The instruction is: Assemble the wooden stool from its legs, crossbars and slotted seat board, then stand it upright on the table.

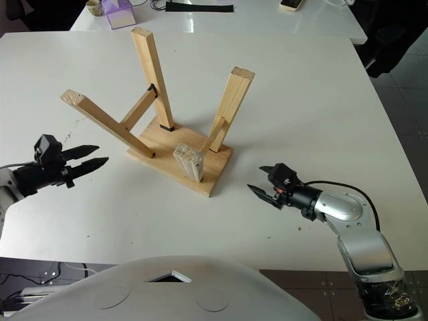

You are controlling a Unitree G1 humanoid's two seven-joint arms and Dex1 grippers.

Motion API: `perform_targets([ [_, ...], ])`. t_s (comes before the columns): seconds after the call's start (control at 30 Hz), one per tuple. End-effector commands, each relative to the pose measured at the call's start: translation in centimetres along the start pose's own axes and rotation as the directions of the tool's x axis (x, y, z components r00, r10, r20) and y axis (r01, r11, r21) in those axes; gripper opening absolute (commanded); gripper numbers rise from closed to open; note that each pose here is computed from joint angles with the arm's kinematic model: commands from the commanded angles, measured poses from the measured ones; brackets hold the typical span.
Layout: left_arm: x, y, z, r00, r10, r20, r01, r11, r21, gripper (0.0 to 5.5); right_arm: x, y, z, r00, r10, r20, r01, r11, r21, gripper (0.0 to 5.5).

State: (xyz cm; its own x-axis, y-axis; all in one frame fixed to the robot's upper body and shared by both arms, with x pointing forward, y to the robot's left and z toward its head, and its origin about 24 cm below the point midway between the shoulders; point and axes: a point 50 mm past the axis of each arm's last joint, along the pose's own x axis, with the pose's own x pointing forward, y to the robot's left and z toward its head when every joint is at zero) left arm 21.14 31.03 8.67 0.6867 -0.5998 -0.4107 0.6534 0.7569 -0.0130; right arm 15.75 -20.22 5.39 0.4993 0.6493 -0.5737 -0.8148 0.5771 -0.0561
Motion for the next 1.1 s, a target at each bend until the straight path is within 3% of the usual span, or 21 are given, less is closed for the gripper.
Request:
perform_targets([
  [0.03, 3.1, 3.8, -0.4, 0.962, 0.260, -0.081, -0.241, 0.952, 0.188, 2.49, 1.0, 1.0, 0.5, 0.999, 0.047, 0.012, -0.047, 0.999, -0.025, 2.58],
  [0.1, 5.3, 3.7, -1.3, 0.949, 0.298, -0.106, -0.249, 0.909, 0.335, 2.49, 1.6, 1.1, 0.6, 0.998, 0.060, 0.013, -0.059, 0.997, -0.039, 2.32],
  [0.27, 9.0, 0.1, -3.1, 0.989, 0.114, -0.090, -0.057, 0.874, 0.482, 2.49, 2.7, 0.8, 0.9, 0.997, 0.077, 0.007, -0.076, 0.994, -0.084, 2.27],
  [0.47, 7.6, -4.1, -4.8, 0.981, -0.163, -0.106, 0.194, 0.872, 0.450, 2.49, 2.9, 0.7, 0.5, 0.998, 0.063, -0.010, -0.063, 0.993, -0.104, 2.27],
  [0.73, 6.7, -6.6, -4.4, 0.979, -0.203, -0.028, 0.201, 0.930, 0.306, 2.49, 2.5, 1.5, 0.3, 0.999, 0.048, 0.008, -0.047, 0.996, -0.075, 2.27],
  [0.97, 4.3, -10.4, 0.9, 0.915, -0.392, 0.100, 0.365, 0.906, 0.216, 2.49, -0.2, 1.0, 5.0, 0.977, 0.066, 0.204, -0.061, 0.998, -0.033, 2.27],
  [1.1, 2.6, -10.9, 3.5, 0.889, -0.441, 0.120, 0.414, 0.888, 0.199, 2.49, -2.3, 1.4, 7.0, 0.957, 0.123, 0.262, -0.116, 0.992, -0.042, 2.27],
])
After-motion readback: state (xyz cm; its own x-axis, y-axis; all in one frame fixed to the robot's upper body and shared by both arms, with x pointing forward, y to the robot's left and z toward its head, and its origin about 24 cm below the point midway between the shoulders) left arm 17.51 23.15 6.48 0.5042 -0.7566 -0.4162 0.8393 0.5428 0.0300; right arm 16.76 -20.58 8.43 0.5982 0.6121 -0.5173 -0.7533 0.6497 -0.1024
